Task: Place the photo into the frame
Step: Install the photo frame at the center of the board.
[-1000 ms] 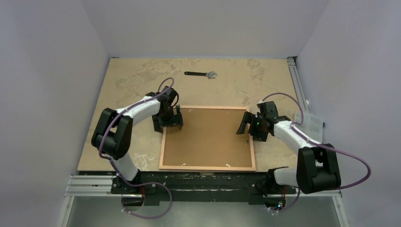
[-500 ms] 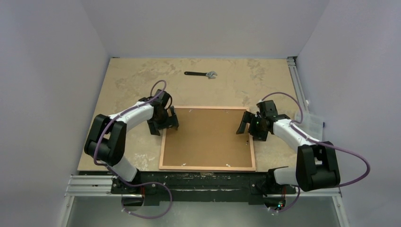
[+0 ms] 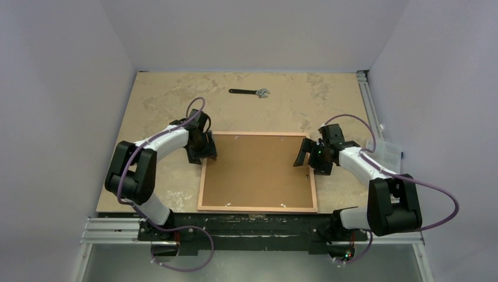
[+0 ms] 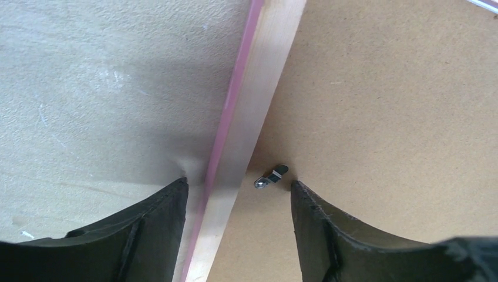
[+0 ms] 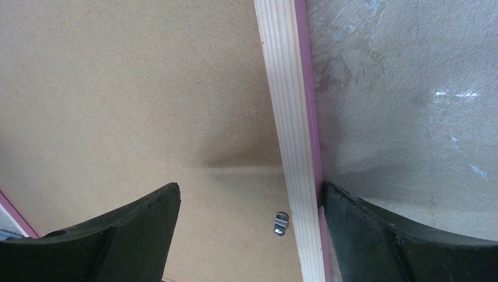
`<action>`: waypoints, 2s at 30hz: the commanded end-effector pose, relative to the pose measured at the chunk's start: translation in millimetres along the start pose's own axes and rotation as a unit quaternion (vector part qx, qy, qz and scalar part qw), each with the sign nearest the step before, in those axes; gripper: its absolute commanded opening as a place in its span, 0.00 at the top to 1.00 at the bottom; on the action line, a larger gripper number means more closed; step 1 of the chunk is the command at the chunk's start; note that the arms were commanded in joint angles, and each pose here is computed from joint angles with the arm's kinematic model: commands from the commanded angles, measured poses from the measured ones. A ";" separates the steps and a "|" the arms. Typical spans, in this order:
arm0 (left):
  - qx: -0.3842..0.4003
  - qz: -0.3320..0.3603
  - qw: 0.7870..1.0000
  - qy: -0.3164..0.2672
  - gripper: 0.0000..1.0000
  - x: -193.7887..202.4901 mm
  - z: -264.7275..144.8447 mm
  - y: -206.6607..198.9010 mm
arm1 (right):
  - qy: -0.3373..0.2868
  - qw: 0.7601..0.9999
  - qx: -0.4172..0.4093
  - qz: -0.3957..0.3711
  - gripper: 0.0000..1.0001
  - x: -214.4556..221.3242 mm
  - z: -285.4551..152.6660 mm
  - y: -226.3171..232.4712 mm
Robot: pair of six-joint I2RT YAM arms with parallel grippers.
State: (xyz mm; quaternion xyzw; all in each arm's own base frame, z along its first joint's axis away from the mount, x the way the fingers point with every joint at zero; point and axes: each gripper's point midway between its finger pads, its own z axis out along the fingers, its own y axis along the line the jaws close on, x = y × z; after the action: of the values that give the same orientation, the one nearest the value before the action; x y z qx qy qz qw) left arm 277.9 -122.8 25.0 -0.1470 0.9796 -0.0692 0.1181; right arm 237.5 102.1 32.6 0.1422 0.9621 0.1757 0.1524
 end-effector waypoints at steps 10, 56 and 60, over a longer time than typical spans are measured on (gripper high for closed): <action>0.001 0.001 1.000 -0.008 0.48 -16.7 13.1 -7.7 | 0.064 0.998 -0.002 0.010 0.12 32.0 13.3 -5.5; -0.007 -0.038 0.999 0.013 0.71 -16.8 21.9 -11.5 | 0.077 0.997 -0.004 0.002 0.13 35.5 19.3 -7.1; -0.002 -0.040 0.999 0.011 0.93 -13.4 20.6 -10.5 | 0.076 0.997 -0.005 0.003 0.13 35.2 18.9 -6.8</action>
State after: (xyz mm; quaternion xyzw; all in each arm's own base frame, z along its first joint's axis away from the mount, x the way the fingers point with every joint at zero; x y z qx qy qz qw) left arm 300.6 -119.6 26.6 -0.1738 0.9766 -0.0613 0.1105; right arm 236.3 102.1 28.3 0.1365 0.9656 0.1726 0.1388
